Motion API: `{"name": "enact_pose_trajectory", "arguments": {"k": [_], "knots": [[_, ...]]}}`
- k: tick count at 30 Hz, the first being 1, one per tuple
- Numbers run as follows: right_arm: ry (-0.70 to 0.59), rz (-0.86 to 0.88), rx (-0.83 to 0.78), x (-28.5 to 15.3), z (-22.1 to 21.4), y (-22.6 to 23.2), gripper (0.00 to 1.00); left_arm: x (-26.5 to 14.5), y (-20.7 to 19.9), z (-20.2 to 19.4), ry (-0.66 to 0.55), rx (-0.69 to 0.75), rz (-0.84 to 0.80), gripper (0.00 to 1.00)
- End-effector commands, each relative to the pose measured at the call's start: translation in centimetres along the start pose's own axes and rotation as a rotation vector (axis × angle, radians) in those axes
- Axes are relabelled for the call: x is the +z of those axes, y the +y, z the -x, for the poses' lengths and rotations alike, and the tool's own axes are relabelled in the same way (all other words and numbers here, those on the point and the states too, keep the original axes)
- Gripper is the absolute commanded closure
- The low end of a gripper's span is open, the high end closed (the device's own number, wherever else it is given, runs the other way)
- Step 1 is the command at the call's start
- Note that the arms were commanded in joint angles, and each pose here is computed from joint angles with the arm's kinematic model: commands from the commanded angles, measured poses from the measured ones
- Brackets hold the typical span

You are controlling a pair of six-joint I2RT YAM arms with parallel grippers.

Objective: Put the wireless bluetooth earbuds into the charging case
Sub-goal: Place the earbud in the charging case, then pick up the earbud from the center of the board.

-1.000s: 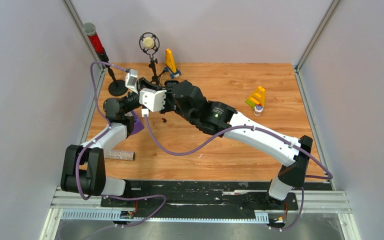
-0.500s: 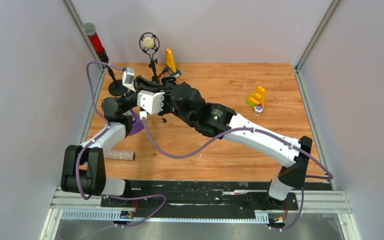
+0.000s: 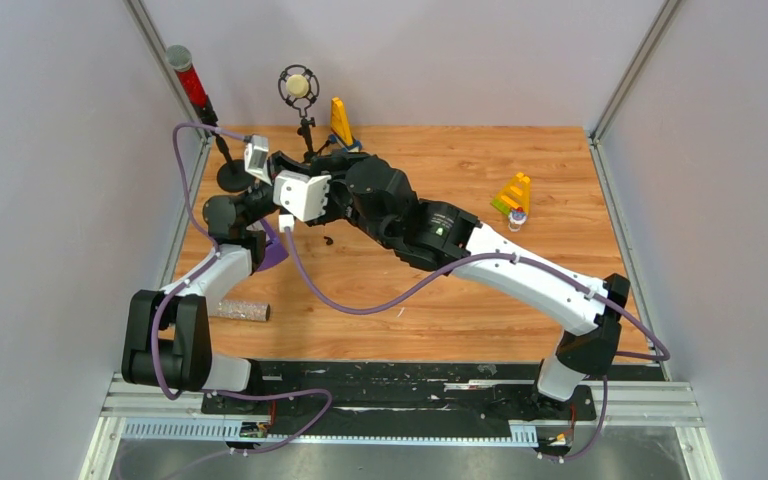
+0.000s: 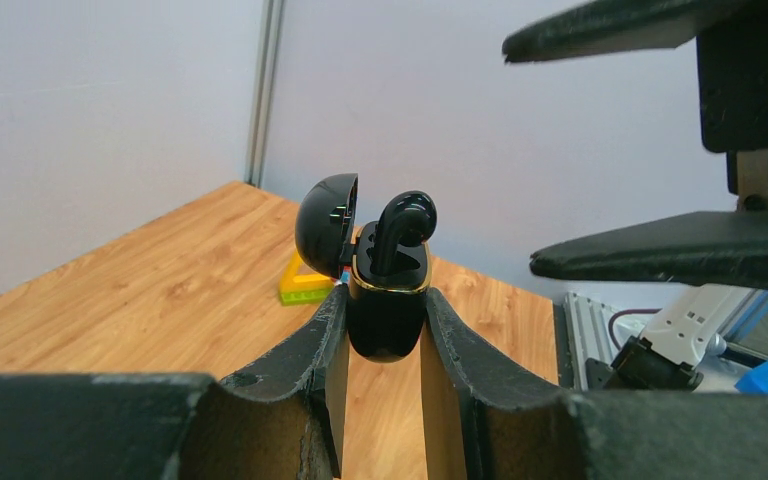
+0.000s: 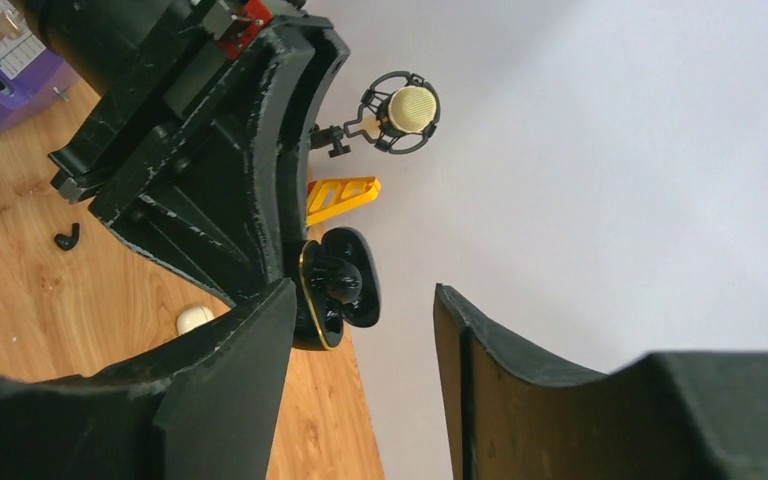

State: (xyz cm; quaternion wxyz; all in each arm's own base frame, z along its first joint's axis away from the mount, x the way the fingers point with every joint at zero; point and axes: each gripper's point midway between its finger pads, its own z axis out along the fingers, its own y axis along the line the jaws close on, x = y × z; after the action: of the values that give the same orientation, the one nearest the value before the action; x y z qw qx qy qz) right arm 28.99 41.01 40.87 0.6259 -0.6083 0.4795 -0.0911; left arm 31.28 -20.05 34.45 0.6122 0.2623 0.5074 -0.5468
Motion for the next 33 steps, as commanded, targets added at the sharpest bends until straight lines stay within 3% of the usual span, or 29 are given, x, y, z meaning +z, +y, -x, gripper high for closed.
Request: {"name": "enact_pose_trajectory", "arguments": {"k": [1,11,20,33], "knots": [[-0.051,-0.033,0.049,-1.2,1.6,-2.2,0.43,0.4,-1.8,2.9,-0.054,0.108,-0.047,1.0],[-0.136,-0.05,0.146,-2.9,4.0,-5.2,0.26,0.3,-2.6,3.1,-0.05,0.135,-0.075,1.0],[-0.121,-0.146,0.23,-3.3,1.9,-9.7,0.24,0.3,-3.2,3.2,-0.045,0.151,-0.095,1.0],[-0.004,-0.011,0.197,-1.5,-2.7,-4.2,0.26,0.3,-3.4,3.3,-0.047,0.158,-0.101,1.0]]}}
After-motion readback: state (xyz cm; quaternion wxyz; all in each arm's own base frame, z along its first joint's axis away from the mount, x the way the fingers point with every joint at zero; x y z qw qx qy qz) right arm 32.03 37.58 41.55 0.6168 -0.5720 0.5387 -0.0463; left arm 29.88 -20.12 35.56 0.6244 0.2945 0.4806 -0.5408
